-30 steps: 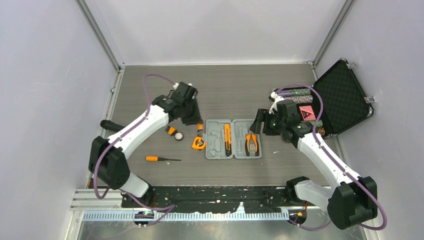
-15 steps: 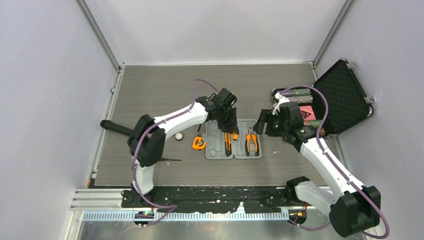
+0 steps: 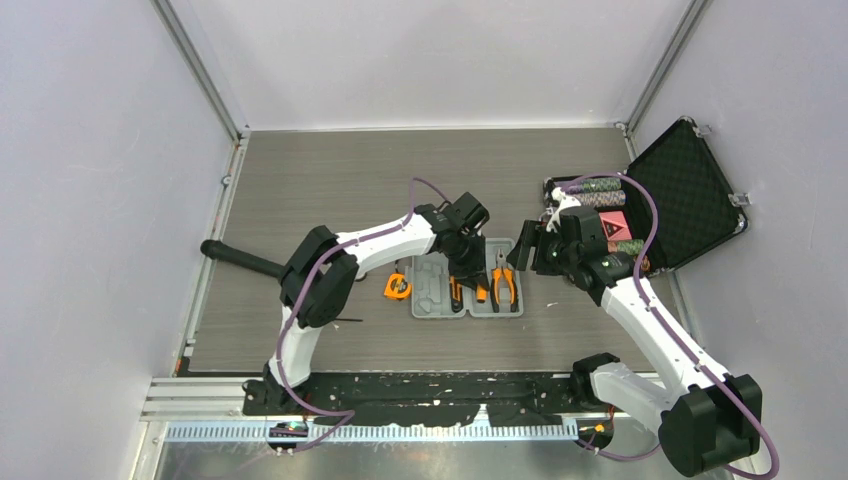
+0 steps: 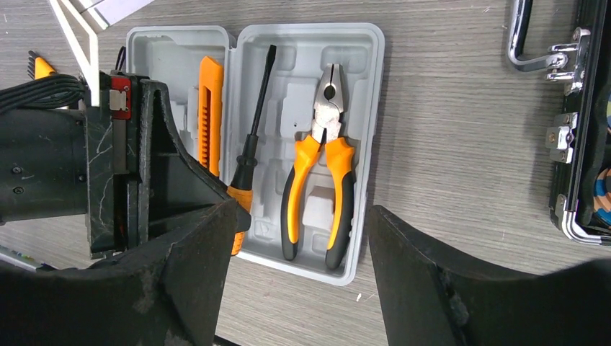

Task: Pack the tool kit
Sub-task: Place the screwdriver in the toolbox.

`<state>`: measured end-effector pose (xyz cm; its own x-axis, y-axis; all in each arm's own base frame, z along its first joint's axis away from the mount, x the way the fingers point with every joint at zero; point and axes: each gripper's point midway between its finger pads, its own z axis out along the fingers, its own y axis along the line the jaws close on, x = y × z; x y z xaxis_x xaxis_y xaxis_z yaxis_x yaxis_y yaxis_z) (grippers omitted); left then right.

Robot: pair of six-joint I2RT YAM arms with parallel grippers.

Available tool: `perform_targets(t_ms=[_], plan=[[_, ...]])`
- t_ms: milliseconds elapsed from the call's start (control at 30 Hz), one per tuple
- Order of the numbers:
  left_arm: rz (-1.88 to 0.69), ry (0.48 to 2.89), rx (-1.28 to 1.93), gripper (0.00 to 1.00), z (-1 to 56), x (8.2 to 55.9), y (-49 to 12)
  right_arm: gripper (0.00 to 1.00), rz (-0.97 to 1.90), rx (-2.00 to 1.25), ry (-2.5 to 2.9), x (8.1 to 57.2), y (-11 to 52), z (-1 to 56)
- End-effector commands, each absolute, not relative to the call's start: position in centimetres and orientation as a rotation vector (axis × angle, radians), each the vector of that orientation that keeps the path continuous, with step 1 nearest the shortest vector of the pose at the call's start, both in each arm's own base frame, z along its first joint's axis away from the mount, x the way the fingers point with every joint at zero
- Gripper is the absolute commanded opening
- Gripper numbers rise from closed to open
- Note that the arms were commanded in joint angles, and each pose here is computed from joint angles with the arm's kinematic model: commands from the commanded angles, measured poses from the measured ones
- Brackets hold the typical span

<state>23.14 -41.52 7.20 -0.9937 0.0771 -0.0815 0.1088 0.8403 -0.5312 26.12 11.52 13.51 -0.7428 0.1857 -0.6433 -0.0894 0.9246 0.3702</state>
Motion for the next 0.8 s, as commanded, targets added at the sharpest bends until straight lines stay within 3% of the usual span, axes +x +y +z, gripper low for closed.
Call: perform_targets(t_ms=[0, 267, 767], plan=[[-0.935, 2.948, 0.154, 0.09, 9.0, 22.9, -42.7, 0.72, 0.503, 0.079, 2.347, 26.2, 11.5, 13.6], [-0.955, 2.973, 0.15, 0.27, 8.4, 22.7, -43.1, 0.72, 0.523, 0.076, 2.357, 26.2, 11.8, 13.4], [-0.966, 2.988, 0.153, 0.43, 8.6, 22.7, -43.4, 0.72, 0.549, 0.069, 2.366, 26.3, 12.2, 13.2]])
